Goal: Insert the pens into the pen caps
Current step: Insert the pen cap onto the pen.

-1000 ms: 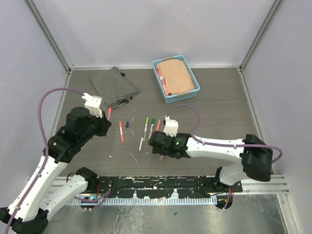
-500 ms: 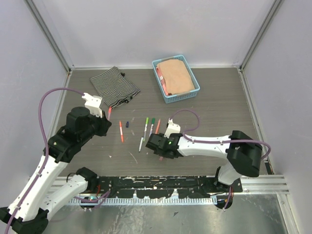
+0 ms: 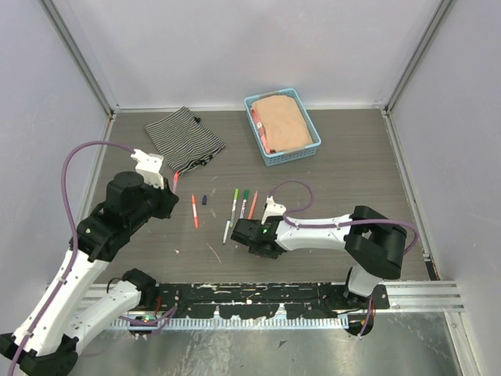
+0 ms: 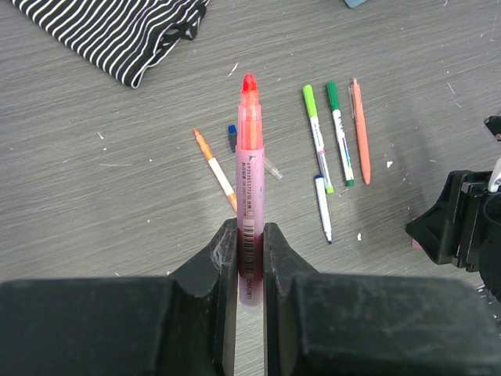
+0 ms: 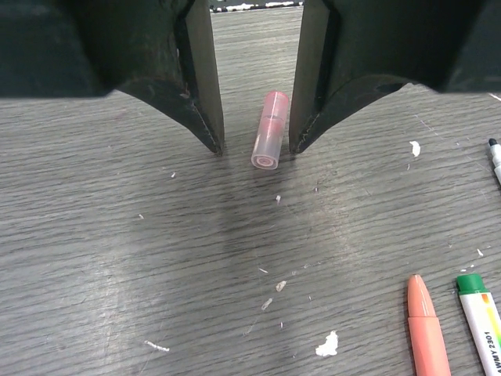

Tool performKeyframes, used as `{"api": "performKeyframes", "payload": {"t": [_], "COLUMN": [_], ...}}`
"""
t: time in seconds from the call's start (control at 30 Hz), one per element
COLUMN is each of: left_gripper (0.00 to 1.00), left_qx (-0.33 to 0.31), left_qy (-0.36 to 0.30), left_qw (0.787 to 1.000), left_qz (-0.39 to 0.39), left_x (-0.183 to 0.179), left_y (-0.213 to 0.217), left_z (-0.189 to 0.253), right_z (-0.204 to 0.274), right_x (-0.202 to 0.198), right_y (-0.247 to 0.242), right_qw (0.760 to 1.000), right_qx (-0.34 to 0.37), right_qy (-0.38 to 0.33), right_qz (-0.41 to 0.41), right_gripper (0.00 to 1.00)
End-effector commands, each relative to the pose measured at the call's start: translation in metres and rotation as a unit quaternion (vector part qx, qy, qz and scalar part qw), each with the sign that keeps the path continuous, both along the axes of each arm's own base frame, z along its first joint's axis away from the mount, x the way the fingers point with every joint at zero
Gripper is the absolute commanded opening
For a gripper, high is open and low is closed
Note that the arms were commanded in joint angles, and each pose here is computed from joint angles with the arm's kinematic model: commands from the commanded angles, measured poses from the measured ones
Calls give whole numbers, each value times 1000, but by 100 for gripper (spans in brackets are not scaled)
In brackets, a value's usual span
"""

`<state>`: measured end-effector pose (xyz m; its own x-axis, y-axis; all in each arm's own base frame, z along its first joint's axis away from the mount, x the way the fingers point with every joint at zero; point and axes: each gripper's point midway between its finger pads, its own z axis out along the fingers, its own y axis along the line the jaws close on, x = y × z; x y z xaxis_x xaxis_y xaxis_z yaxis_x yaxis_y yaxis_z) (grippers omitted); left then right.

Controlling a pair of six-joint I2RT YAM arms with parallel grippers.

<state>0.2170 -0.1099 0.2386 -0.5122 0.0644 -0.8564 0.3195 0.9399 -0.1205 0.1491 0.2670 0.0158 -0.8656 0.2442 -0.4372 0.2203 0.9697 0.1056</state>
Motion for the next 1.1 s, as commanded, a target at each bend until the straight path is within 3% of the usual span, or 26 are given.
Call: {"api": "performKeyframes", "payload": {"t": [0.0,0.63,0.9,1.07], "left_gripper": [0,0,0,0], "left_qx": [-10,-19,-25,-28], "left_qy": [-14,-23,-19,-2], "left_qw": [1000,1000,1000,1000], "left_qz": [-2,-9,-3,-3], "left_x": [2,-4,2,5], "left_y": [-2,-2,-5,-10], "left_z": [5,10,5,-1], "right_z": [1,-7,0,15], "right_x": [0,-17,-5,10], "right_y": [5,6,4,2], "right_qw": [1000,998,999,998], "right_qx": [8,-1,-3,9], "right_qy": [1,48,14,-18], "right_qz": [0,38,49,66], "right_gripper": [44,37,20,16]}}
